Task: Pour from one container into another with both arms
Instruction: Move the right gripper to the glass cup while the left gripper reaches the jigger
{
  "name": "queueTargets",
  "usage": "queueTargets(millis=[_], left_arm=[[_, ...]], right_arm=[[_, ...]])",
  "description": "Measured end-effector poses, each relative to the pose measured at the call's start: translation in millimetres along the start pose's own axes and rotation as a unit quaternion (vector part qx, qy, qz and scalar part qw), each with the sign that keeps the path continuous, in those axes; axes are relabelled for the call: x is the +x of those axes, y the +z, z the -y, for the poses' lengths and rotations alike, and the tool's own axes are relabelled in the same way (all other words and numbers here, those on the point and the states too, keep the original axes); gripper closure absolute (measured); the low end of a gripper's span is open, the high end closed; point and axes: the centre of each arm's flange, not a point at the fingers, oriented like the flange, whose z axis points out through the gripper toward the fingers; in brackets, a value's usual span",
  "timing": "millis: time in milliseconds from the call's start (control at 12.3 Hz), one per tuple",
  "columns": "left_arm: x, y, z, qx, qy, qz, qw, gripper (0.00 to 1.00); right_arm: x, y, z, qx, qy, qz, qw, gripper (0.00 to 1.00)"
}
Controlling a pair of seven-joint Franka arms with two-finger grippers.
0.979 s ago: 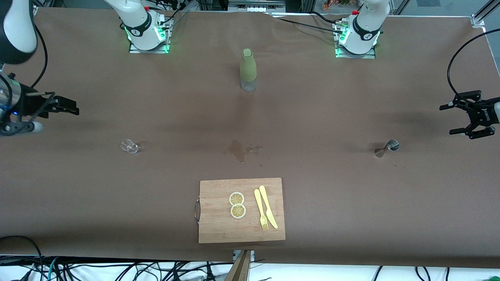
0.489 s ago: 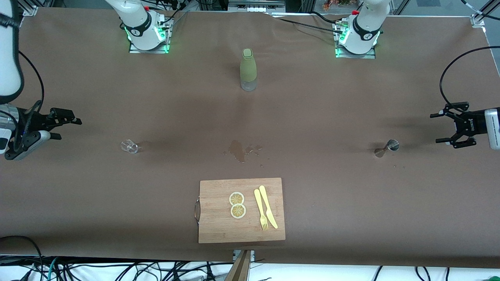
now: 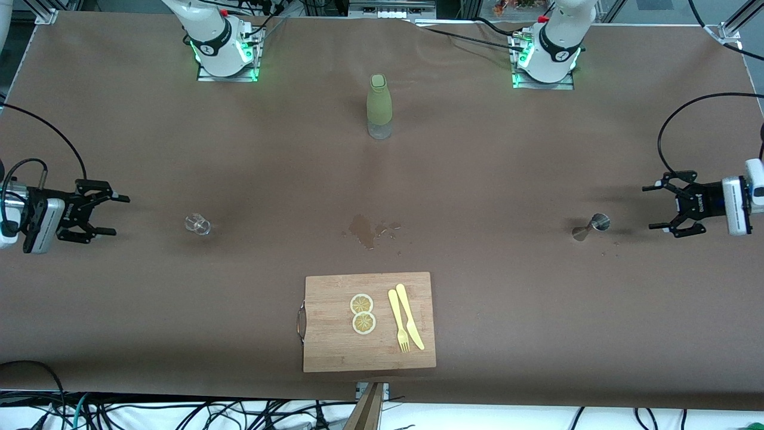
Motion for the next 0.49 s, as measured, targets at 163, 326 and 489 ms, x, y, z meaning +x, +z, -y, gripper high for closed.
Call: queueTargets(millis=[163, 326, 489], left_arm=[[-16.9, 16.6, 9.1, -0.007, 0.025, -0.022, 0.999, 0.00], [-39.7, 32.8, 17.2, -0.013, 0.050, -0.044, 0.998, 0.00], [-57.4, 47.9, 23.6, -0.013, 0.083, -0.069, 0.994, 0.00]], right_arm=[[-17.8, 24.1, -16.4, 0.008, -0.066, -0.060, 0.996, 0.00], [-40.9, 54.2, -27.9, 0.013, -0.119, -0.119, 0.986, 0.00], [-57.8, 87.0, -33.8, 0.014, -0.160, -0.164, 0.973, 0.00]])
